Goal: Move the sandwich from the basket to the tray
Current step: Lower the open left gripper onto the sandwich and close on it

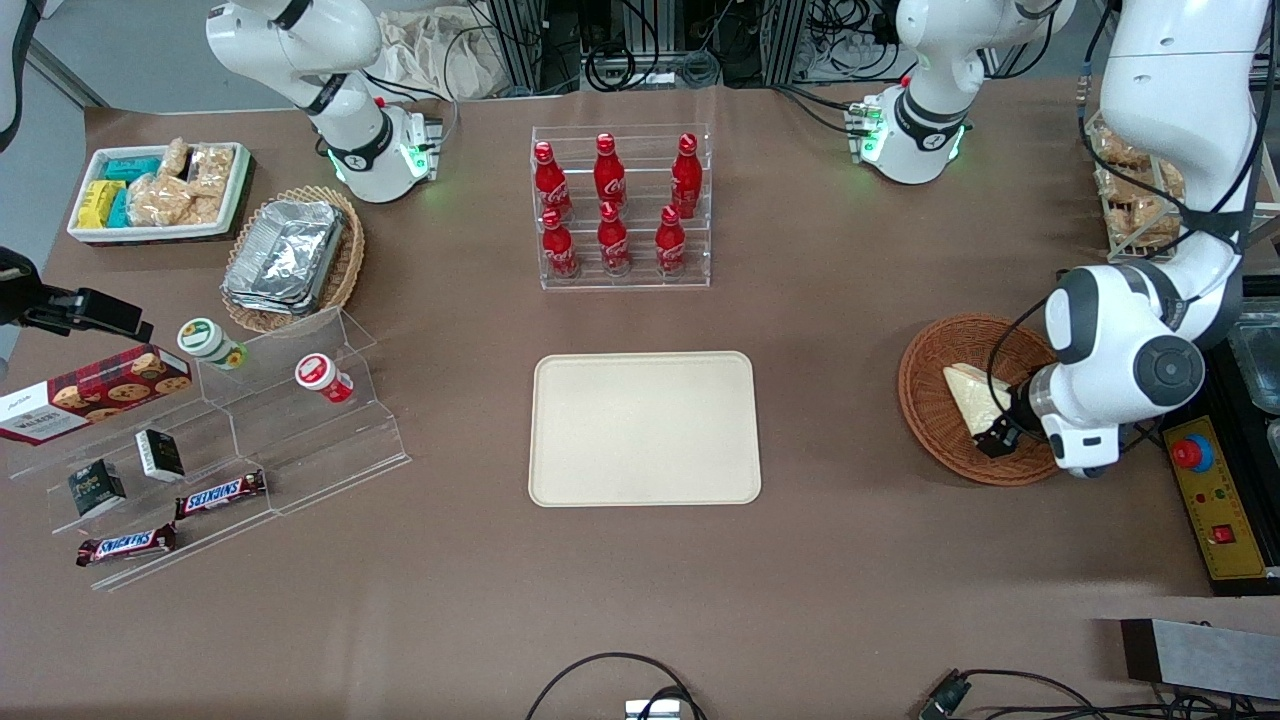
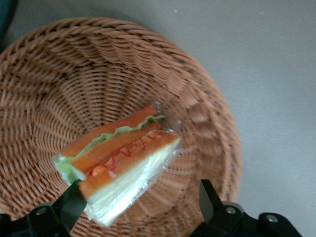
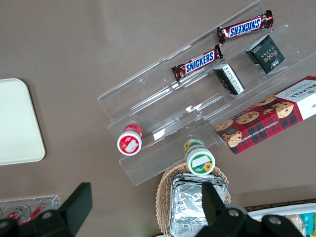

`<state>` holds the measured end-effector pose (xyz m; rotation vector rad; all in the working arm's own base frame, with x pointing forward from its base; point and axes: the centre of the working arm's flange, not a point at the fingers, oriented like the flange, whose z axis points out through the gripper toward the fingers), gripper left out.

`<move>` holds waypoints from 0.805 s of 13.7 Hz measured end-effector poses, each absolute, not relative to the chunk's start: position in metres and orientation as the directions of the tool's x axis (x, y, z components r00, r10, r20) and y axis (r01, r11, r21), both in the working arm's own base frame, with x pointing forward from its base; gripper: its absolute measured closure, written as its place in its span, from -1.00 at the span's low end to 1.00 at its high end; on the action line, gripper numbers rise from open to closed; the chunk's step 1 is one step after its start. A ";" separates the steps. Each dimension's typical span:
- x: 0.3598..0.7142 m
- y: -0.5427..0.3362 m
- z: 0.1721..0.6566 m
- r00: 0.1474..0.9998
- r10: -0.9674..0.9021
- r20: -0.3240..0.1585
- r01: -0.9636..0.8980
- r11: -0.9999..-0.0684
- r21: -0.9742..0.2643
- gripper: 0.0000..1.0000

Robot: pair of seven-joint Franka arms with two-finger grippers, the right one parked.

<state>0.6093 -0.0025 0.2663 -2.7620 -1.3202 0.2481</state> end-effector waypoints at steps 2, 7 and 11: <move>0.617 -0.005 0.268 0.641 0.756 -0.133 0.738 -0.655 -0.164 -1.00; 0.613 -0.002 0.276 0.805 0.557 -0.203 0.509 -0.825 -0.244 -1.00; 0.618 -0.005 0.291 0.888 0.383 -0.254 0.327 -0.915 -0.238 -1.00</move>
